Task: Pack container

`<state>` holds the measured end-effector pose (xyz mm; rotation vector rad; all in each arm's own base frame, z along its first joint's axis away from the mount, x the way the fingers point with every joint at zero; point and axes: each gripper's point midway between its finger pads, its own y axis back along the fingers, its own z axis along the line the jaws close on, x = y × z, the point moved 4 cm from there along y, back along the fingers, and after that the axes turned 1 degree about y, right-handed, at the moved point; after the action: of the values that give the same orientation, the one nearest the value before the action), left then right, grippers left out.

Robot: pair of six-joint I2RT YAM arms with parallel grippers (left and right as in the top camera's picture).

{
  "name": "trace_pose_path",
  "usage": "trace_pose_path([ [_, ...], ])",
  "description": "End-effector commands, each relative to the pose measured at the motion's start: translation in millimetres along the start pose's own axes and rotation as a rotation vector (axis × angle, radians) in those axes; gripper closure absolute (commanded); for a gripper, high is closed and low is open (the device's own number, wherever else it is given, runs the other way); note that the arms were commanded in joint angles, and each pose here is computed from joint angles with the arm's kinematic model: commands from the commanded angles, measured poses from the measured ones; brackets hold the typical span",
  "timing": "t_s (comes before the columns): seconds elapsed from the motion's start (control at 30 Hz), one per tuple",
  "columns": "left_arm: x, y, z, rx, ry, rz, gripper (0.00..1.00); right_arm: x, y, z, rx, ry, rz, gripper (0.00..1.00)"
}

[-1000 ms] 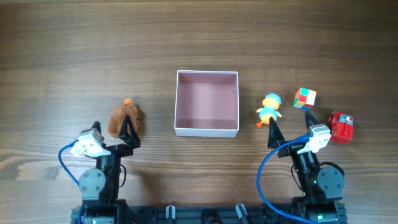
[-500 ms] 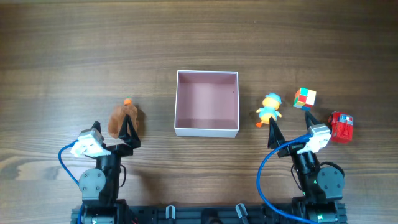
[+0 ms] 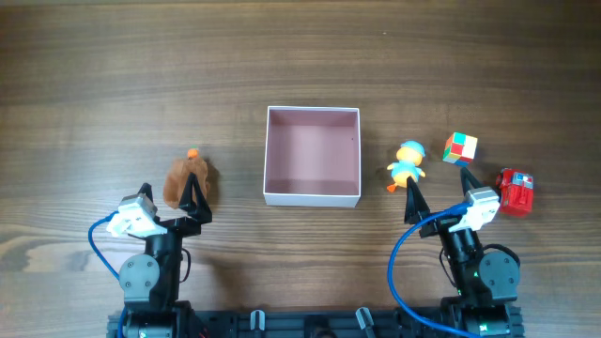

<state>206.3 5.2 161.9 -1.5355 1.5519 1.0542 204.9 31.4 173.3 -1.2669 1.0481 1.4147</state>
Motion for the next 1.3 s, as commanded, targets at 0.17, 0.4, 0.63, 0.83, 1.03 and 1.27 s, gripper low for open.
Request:
trace_pose_path([
  [0.17, 2.0, -0.2, 0.3, 0.007, -0.008, 0.005, 0.0, -0.8, 0.0, -1.7, 0.014, 0.004, -0.006, 0.0],
  [0.4, 2.0, -0.2, 0.3, 0.007, -0.008, 0.004, 0.0, -0.8, 0.0, -1.7, 0.014, 0.004, -0.006, 0.0],
  [0.63, 2.0, -0.2, 0.3, 0.007, -0.008, 0.005, 0.0, -0.8, 0.0, -1.7, 0.014, 0.004, -0.006, 0.0],
  [0.83, 1.2, -0.2, -1.3, 0.018, -0.004, 0.002, 0.0, 0.3, -0.3, -1.8, 0.015, -0.115, -0.001, 0.0],
  [1.03, -5.7, 5.3, -22.6, 0.137, 0.001, 0.043, 0.01, 3.6, -4.1, -2.7, 0.03, -0.183, 0.078, 0.0],
  [1.27, -66.2, 6.6, -51.0, 0.095, -0.004, 0.134, 0.01, -49.2, -19.3, -11.3, 0.154, -0.19, 0.255, 0.0],
])
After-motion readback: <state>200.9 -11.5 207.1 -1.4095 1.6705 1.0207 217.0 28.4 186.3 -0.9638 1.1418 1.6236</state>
